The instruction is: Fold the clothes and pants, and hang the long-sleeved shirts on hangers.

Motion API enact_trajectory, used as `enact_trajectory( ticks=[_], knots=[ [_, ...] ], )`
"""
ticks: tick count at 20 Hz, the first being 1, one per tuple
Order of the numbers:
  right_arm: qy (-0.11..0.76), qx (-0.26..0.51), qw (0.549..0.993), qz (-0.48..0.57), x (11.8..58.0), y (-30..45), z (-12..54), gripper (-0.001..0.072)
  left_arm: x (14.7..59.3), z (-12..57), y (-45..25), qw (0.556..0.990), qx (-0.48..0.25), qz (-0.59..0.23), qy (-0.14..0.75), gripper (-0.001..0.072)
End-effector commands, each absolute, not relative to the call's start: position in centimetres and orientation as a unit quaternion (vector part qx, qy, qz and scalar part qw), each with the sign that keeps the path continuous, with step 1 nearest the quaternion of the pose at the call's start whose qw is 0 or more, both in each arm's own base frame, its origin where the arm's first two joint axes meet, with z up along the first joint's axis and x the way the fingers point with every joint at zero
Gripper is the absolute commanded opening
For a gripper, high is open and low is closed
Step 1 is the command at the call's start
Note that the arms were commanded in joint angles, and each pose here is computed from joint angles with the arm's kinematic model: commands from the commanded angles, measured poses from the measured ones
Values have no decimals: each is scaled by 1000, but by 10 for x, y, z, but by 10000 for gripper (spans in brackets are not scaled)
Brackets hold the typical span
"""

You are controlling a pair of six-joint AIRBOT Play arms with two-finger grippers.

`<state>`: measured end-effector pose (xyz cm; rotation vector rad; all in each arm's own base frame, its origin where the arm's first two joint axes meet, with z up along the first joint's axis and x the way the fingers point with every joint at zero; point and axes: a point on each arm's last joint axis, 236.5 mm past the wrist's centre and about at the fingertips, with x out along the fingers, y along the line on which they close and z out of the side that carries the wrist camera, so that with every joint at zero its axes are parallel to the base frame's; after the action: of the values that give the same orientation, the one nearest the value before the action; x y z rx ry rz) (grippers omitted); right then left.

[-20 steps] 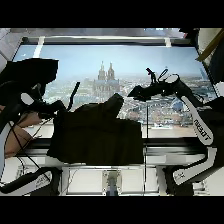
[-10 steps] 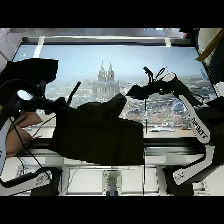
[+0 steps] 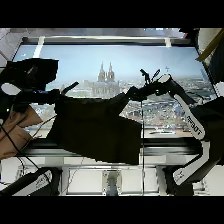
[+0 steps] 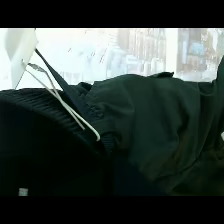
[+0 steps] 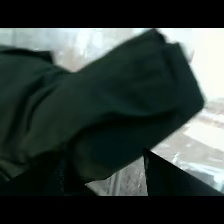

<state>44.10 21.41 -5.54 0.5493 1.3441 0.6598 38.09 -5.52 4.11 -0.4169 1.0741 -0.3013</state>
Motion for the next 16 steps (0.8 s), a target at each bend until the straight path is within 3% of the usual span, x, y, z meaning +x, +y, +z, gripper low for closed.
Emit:
enact_trajectory(
  ticks=[1, 7, 8, 9, 10, 13, 16],
  knots=[
    [622, 254, 682, 288, 436, 219, -73, 506, 372, 41, -52, 826, -175, -143, 517, 30],
    [621, 229, 689, 296, 431, 242, -84, 446, 373, 41, -52, 826, -177, -143, 517, 30],
    [620, 224, 692, 295, 432, 245, -86, 351, 373, 41, -52, 826, -177, -143, 517, 31],
    [614, 230, 696, 294, 435, 247, -83, 48, 373, 41, -52, 826, -176, -143, 517, 30],
    [608, 237, 698, 295, 438, 248, -79, 4, 373, 41, -52, 826, -176, -143, 517, 30],
    [585, 226, 714, 311, 453, 234, -41, 3, 375, 43, -50, 829, -177, -141, 512, 30],
    [532, 182, 756, 334, 474, 202, 44, 3, 385, 68, -47, 850, -175, -139, 477, 30]
  ],
)
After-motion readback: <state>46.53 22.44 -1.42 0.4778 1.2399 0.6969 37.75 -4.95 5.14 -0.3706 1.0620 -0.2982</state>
